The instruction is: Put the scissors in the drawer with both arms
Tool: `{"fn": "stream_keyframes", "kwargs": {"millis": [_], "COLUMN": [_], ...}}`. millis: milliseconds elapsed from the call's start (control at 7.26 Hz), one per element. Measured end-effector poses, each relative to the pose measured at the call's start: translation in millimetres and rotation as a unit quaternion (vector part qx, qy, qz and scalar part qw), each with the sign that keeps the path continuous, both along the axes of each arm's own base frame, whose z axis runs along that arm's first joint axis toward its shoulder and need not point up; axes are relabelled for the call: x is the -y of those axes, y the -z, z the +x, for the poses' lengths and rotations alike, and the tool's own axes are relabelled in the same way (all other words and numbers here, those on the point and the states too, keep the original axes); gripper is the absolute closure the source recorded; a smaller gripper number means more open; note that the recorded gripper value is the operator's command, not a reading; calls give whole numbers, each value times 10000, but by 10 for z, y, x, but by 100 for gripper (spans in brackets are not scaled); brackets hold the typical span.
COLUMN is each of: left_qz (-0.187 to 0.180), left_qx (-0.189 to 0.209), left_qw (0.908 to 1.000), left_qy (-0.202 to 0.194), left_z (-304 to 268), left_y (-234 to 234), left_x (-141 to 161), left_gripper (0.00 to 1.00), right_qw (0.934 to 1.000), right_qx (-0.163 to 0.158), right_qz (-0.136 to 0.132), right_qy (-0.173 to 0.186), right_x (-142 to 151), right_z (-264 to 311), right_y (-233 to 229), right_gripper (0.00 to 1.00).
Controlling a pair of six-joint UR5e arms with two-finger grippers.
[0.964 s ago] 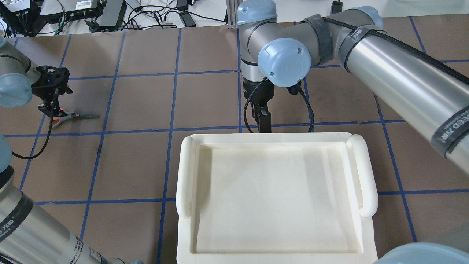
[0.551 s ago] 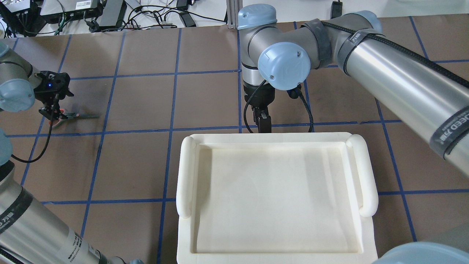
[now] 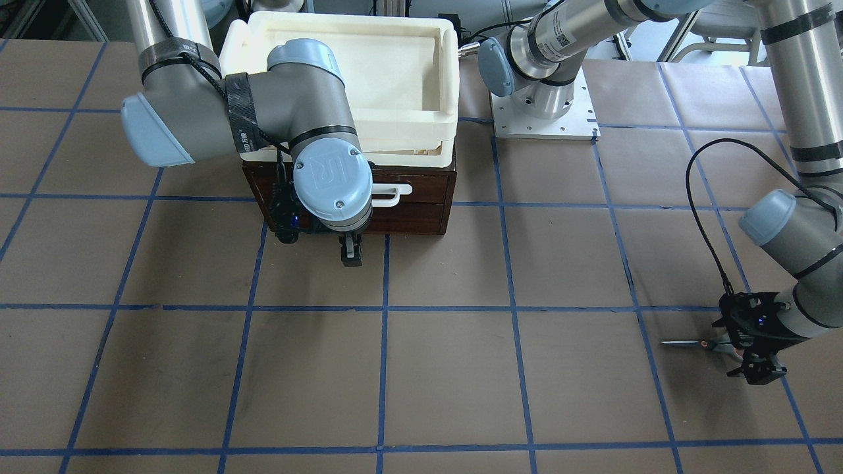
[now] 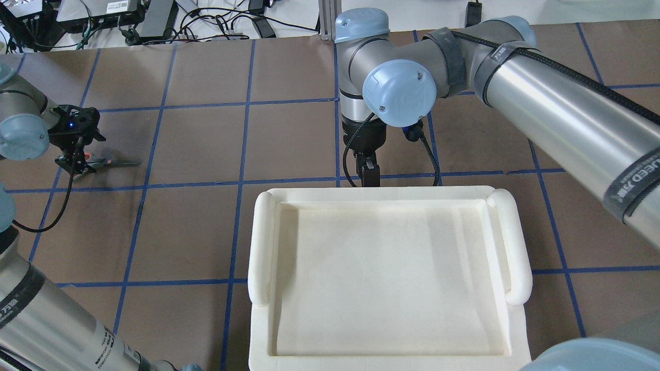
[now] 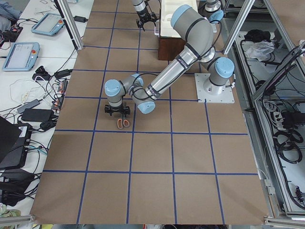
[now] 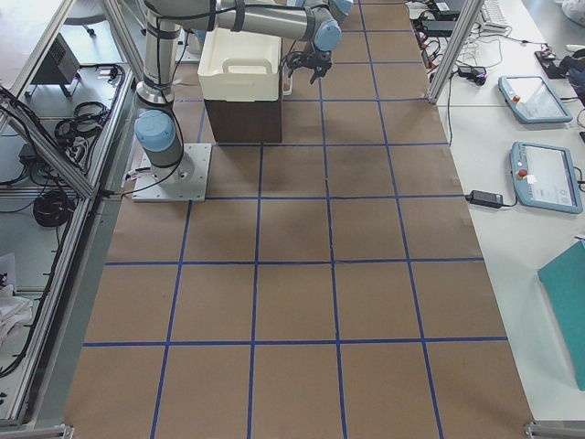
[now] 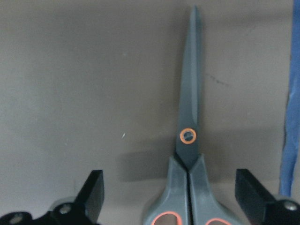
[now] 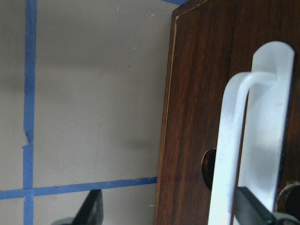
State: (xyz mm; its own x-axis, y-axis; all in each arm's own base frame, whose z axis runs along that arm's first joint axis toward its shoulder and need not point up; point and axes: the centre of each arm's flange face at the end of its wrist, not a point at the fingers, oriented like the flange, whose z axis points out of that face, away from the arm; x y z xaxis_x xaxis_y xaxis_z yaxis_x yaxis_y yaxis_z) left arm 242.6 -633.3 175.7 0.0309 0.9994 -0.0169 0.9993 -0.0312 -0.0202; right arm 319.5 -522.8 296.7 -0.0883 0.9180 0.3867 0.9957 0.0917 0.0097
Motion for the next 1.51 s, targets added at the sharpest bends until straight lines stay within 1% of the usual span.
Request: {"fn": "stream_keyframes", "kwargs": {"millis": [138,275,413,964,1102,1240,1515], "left_qz": [43,36,4,-16,-14,-18,-35], "left_qx": [-20,-38,-54,-45,-45,-46,-49], "left_qw": [10000,10000,10000,9999,9999,9999,9999], "left_qy": [15,48,72,94,97,99,95], "left_z": [-7,-11,-16,-13,-12,-12,-14], "left_y": [30,44,29,37,48,47,33], "left_x": [-17,-19,-16,-11,-10,-9,-8], "left_gripper": [3,19,30,33,50,62,73], "right_qw": [10000,10000,9999,9997,9996,9995,9993], "right_qx": [12,5,-12,-42,-53,-66,-80], "right_qz": [30,80,135,220,256,303,353], "right_qy": [31,47,59,79,81,82,82], "right_x": [1,9,20,29,18,-7,-37], "right_z": [7,12,17,22,18,10,1], "right_y": [24,78,141,239,277,321,374], "right_gripper": [0,0,0,0,0,0,0]}}
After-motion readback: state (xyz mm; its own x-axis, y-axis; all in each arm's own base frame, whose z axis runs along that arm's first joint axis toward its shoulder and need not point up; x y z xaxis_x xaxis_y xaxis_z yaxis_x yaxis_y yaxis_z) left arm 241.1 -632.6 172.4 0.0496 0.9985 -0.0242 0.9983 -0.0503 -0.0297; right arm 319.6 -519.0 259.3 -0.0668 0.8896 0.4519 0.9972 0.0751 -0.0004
